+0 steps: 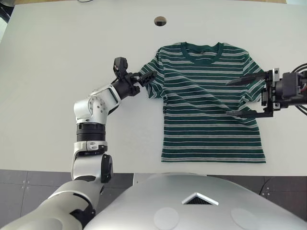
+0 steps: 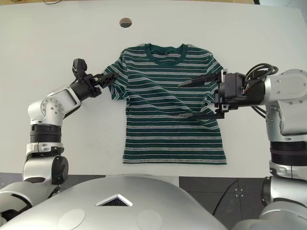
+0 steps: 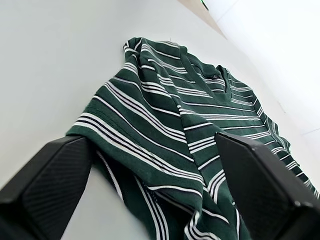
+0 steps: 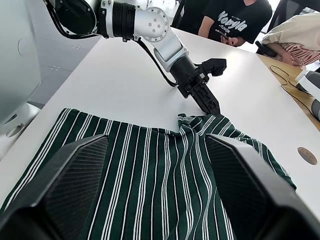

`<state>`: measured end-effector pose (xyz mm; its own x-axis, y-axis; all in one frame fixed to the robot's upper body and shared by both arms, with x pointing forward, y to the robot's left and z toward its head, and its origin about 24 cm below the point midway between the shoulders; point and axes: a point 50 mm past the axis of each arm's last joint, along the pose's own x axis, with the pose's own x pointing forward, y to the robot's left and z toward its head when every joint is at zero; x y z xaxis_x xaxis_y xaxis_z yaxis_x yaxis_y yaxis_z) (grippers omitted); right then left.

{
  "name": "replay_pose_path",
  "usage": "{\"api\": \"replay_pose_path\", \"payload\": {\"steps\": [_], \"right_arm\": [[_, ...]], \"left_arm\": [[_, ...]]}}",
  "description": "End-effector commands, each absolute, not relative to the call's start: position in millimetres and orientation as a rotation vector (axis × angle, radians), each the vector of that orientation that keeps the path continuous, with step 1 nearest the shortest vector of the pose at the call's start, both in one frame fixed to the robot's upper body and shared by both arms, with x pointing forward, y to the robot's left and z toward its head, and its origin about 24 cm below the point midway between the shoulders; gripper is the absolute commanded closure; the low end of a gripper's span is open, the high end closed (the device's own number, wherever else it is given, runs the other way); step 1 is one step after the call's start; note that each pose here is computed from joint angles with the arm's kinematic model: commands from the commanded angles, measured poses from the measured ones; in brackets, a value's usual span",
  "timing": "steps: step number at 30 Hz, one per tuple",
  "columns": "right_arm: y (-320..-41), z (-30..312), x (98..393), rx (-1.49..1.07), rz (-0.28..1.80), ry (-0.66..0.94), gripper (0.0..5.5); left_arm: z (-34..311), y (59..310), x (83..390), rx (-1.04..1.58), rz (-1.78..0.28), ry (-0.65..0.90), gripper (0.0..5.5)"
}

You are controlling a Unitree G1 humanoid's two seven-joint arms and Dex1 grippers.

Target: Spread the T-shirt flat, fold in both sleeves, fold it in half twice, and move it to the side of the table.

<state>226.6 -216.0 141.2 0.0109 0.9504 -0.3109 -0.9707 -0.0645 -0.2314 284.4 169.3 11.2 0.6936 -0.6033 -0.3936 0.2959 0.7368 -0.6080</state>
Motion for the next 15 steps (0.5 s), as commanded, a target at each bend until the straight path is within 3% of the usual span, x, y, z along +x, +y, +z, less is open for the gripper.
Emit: {"api": "replay_pose_path", "payload": {"steps": [1,15], "right_arm": [[-214.5,141.0,227.0,-0.448,1.564,0.045,1.91],[-207.7,139.1,231.5,-0.454,1.576,0.034,1.91]], "left_arm": [[-30.6,175.1,262.1,-0.523,-0.415,0.825,1.22],[-30.0,177.0,261.0,-0.543,-0.399,0.802,3.74]]}}
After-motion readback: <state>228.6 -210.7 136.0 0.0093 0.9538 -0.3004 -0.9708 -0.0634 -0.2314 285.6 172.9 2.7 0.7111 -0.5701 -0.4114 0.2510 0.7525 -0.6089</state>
